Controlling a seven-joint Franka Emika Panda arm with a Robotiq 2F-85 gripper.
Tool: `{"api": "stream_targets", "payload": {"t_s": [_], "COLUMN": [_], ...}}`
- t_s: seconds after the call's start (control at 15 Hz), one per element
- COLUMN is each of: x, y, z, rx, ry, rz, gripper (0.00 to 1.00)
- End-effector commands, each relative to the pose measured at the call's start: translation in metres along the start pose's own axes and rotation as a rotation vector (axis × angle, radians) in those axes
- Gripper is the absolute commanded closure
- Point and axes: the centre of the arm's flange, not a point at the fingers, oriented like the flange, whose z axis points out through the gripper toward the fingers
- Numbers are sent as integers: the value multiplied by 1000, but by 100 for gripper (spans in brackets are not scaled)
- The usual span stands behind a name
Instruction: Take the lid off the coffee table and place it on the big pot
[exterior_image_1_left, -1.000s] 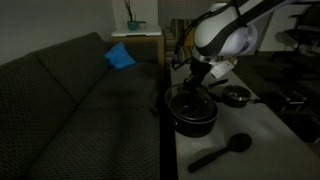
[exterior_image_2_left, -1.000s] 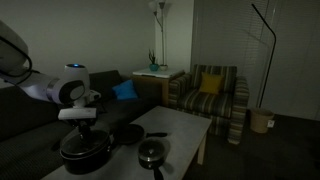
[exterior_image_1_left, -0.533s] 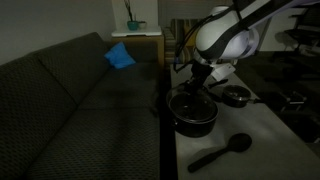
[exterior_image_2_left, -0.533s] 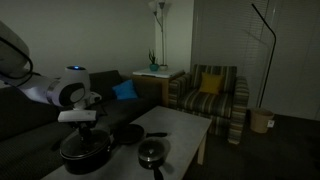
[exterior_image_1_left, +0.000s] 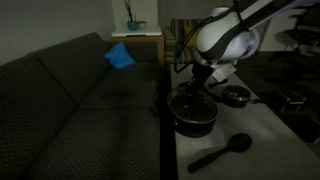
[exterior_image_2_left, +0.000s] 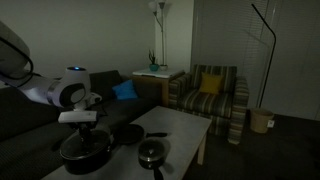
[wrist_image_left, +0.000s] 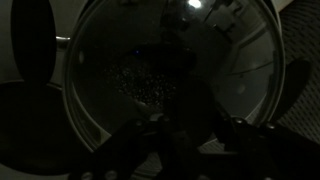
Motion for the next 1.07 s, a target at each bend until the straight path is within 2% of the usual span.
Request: {"api": "stream_targets", "payload": {"t_s": [0.0, 0.47, 0.53, 0.6, 0.93, 1.0], "x": [27, 27, 28, 27, 24, 24], "y": [15, 14, 14, 14, 11, 11], "z": [34, 38, 39, 39, 41, 39], "rx": [-3, -3, -4, -3, 5, 3], "ry": [-38, -76, -88, -94, -126, -126], "rz": [-27, -42, -40, -40, -43, -43], "gripper": [86, 86, 36, 35, 1, 0]}}
